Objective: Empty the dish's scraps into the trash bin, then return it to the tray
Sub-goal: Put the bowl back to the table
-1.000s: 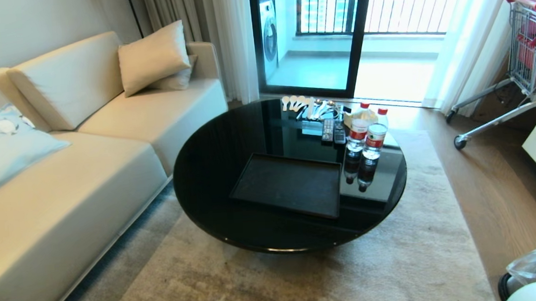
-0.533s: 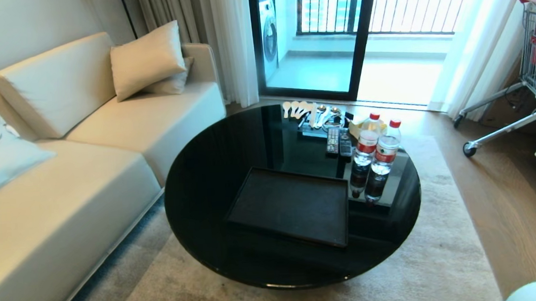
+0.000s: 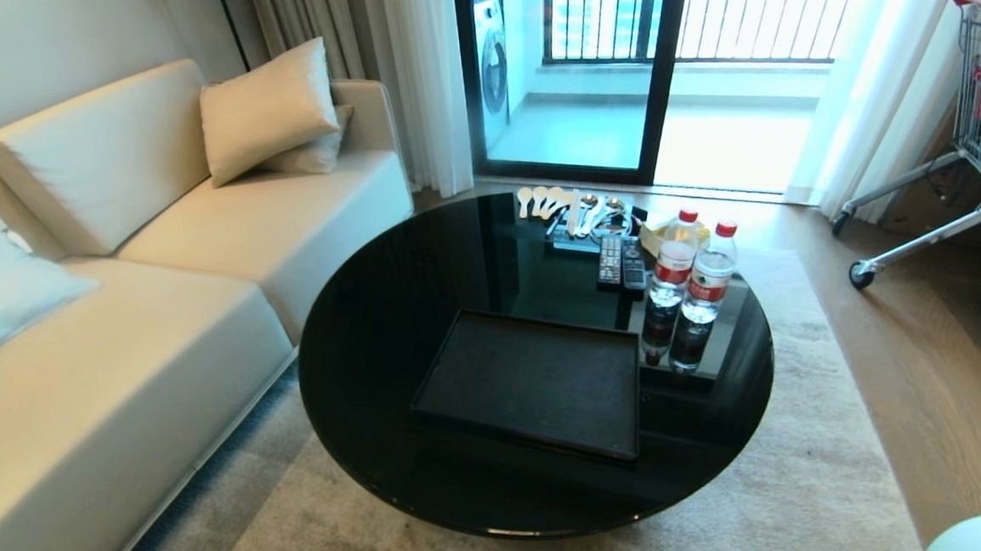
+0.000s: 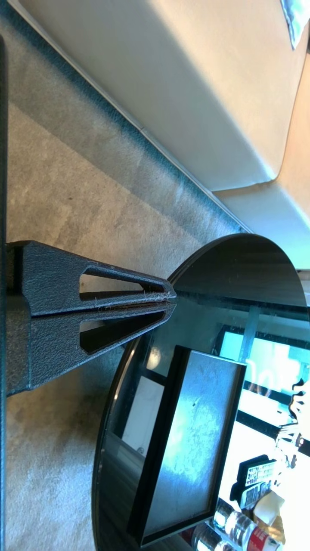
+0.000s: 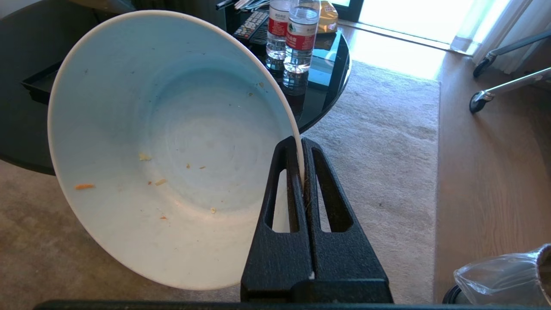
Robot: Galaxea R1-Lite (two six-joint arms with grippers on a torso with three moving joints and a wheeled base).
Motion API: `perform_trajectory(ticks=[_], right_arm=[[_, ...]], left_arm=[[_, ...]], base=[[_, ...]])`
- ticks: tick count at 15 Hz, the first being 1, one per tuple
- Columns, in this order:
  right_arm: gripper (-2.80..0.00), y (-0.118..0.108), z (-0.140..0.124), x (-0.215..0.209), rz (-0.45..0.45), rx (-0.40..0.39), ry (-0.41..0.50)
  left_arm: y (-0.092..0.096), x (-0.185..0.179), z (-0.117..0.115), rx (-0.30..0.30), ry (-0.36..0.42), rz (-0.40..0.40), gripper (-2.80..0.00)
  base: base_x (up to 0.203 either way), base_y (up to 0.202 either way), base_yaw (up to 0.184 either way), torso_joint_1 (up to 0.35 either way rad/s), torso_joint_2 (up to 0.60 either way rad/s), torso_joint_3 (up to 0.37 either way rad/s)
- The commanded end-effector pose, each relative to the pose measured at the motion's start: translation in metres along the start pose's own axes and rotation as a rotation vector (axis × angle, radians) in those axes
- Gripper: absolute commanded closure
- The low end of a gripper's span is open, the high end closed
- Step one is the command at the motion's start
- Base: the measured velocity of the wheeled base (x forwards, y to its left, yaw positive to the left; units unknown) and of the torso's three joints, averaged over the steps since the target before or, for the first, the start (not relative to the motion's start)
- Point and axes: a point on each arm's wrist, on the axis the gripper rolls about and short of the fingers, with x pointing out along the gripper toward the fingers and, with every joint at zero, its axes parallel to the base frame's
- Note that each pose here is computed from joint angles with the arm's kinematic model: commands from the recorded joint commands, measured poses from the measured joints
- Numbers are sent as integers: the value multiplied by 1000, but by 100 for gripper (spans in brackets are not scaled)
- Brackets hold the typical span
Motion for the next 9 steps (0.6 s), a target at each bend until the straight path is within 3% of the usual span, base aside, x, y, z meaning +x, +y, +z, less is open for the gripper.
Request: perform_trajectory(ticks=[1,9], right_arm=[[0,0,0,0,1,-1,0],[0,0,0,0,0,-26,0]], left_arm=[[0,0,0,-1,0,0,0],[0,0,0,-1,0,0,0]], base=[[0,0,0,0,0,0],[0,0,0,0,0,0]])
